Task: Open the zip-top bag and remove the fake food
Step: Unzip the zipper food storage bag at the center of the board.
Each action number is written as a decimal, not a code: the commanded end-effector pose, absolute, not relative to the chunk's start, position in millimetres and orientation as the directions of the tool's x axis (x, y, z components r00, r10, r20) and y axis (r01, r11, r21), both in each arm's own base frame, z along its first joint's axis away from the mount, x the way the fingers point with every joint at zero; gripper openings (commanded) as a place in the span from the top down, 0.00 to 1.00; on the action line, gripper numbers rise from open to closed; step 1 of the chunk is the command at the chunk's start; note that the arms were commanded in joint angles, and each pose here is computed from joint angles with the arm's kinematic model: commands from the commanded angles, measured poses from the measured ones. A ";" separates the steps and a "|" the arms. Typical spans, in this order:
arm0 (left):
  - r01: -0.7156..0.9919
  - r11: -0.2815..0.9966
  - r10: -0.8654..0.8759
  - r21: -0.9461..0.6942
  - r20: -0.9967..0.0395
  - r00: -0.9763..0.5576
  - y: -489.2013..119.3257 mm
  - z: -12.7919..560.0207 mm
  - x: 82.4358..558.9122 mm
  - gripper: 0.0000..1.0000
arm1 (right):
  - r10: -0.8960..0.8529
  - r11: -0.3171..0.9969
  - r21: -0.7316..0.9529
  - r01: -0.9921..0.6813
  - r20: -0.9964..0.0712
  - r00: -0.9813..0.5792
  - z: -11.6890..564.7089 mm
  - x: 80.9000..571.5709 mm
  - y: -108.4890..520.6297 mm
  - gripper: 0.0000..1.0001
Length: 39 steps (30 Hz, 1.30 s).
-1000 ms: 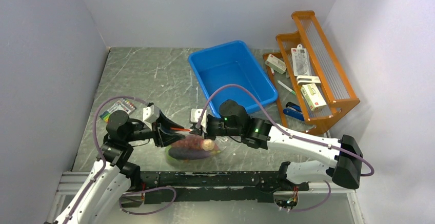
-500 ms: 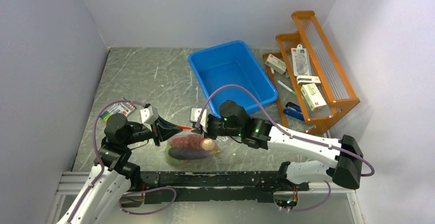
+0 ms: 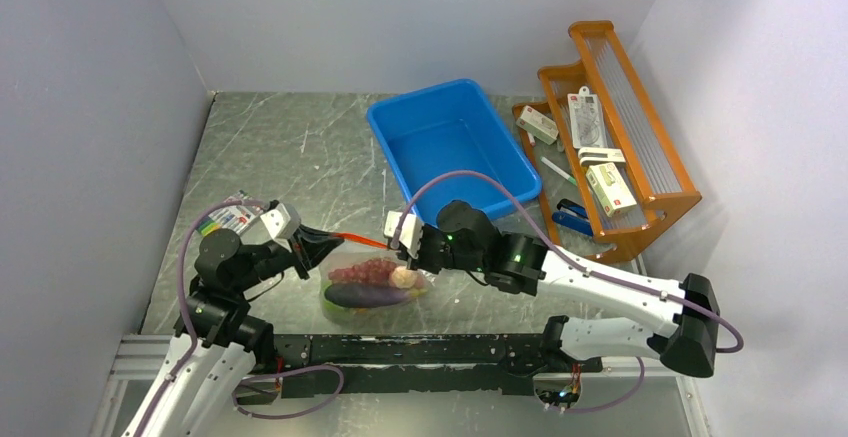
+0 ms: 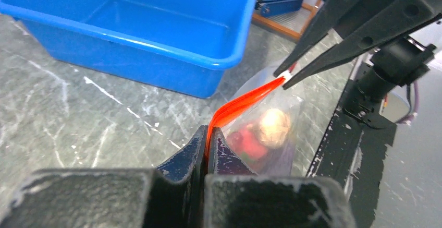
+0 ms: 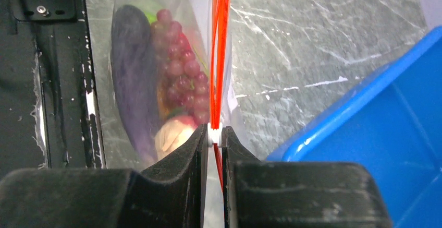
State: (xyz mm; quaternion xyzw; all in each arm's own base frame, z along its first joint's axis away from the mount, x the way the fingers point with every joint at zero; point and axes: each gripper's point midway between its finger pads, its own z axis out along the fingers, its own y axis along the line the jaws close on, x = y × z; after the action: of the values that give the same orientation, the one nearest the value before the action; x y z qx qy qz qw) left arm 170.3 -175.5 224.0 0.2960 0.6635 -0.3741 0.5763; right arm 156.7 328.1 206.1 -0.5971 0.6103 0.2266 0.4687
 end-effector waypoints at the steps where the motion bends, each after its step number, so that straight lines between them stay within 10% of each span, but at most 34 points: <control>1: 0.722 0.685 -0.063 -0.099 -0.995 -0.078 -153.1 245.0 187.3 0.93 | -0.604 0.217 -0.293 -0.931 -0.790 0.108 185.2 156.3 296.7 0.90; 34: 0.530 0.841 -0.125 -0.112 -0.992 -0.013 -114.2 259.5 198.5 0.93 | -0.679 0.354 -0.368 -0.860 -0.733 0.035 175.1 174.2 253.6 0.87; 39: 0.662 0.746 -0.105 -0.068 -0.994 0.016 -137.2 261.5 184.9 0.93 | -0.606 0.460 -0.377 -0.804 -0.795 0.025 198.9 188.3 257.0 0.62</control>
State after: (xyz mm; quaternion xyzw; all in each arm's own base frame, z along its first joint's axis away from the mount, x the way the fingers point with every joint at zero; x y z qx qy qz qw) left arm 194.0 -126.9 233.0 0.1762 0.6891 -0.2629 0.6519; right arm 175.5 267.7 186.7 -0.5490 0.6794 0.1217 0.4714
